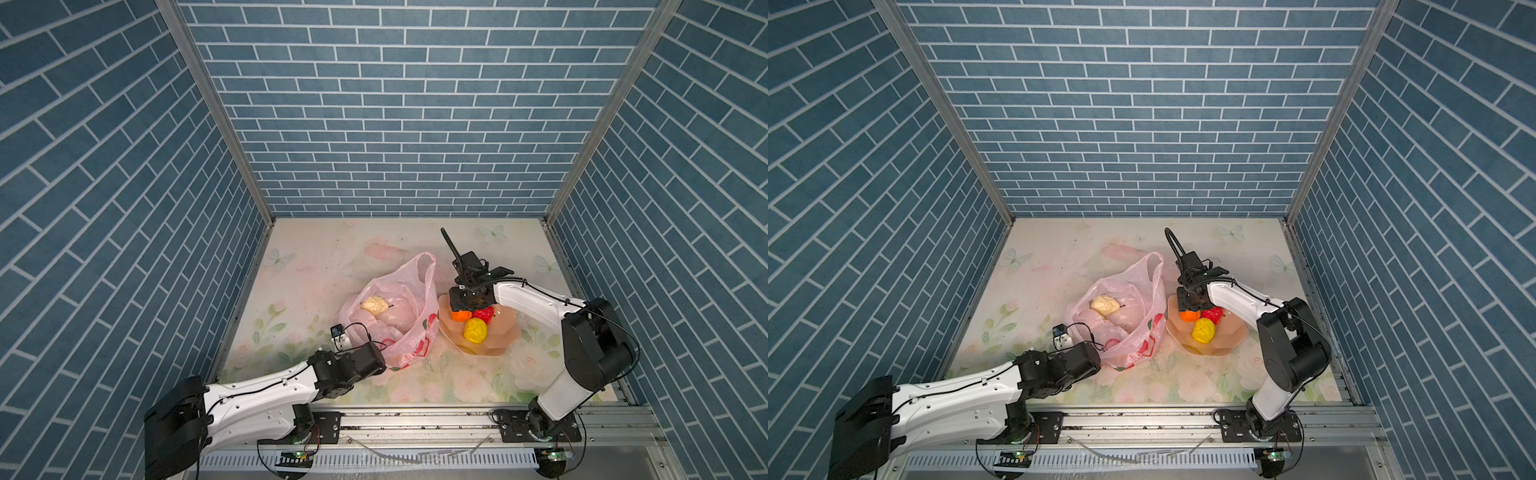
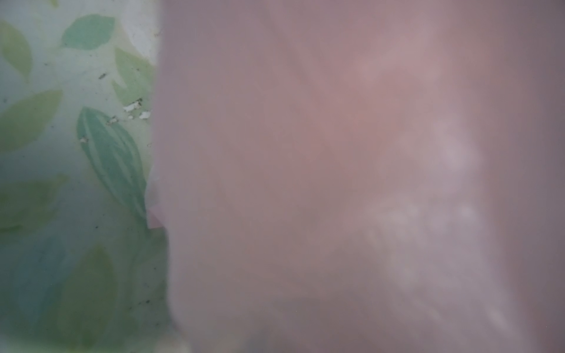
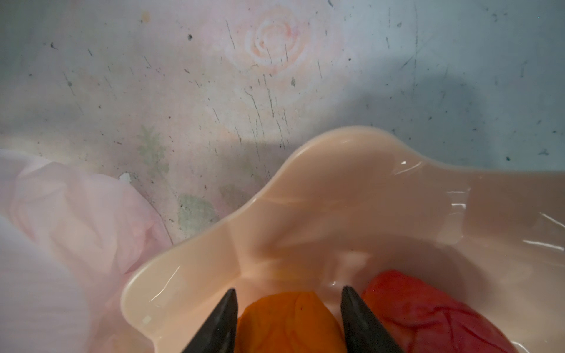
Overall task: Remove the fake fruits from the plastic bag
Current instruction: 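Lower the orange fruit into the peach bowl and open the right gripper, then move the open right gripper back into the bag toward the pale pear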
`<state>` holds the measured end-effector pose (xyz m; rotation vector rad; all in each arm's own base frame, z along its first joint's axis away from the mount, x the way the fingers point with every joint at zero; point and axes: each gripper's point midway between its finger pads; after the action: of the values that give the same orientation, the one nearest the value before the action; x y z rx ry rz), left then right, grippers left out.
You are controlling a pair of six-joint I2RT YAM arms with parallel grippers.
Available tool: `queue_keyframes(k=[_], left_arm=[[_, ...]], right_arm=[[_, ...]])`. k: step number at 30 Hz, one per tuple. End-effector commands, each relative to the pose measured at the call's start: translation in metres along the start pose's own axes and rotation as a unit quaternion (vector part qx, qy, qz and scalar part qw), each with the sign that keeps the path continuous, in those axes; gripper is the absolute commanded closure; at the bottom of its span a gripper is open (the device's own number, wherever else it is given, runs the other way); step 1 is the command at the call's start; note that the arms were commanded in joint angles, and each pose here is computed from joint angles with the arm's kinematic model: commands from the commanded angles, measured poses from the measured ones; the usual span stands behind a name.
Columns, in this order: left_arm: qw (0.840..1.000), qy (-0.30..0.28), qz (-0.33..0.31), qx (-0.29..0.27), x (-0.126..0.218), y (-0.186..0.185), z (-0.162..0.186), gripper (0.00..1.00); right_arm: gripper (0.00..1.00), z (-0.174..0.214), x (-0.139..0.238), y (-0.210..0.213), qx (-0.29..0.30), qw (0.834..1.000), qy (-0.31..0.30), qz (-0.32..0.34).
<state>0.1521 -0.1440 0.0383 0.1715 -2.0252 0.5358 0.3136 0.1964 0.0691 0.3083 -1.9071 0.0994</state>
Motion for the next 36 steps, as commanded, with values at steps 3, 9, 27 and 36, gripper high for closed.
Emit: queue_keyframes(k=[3, 9, 27, 36], left_arm=[[1.0, -0.003, -0.004, -0.009, 0.002, 0.0, -0.001, 0.85], [1.0, -0.005, -0.003, -0.009, 0.004, 0.001, -0.002, 0.85], [0.999, -0.026, -0.004, -0.019, 0.011, -0.002, -0.013, 0.86], [0.999, -0.039, -0.019, -0.017, 0.017, 0.006, -0.02, 0.85]], right_arm=[[0.41, 0.011, -0.005, -0.005, 0.006, 1.0, 0.017, 0.008], [0.39, 0.007, 0.005, -0.005, 0.008, 1.0, 0.009, 0.01], [0.52, -0.033, 0.115, 0.064, 0.077, 0.992, -0.094, -0.028], [0.53, -0.026, 0.141, 0.152, 0.122, 0.976, -0.134, -0.121]])
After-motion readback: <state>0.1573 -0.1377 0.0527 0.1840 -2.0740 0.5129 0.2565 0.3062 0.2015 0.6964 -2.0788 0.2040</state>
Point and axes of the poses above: each gripper's point midway between its finger pads, its own x axis back along the fingers, its own y axis along the line the jaws close on, z = x × y, and after that the axes turned 4 degrees about x, right-handed
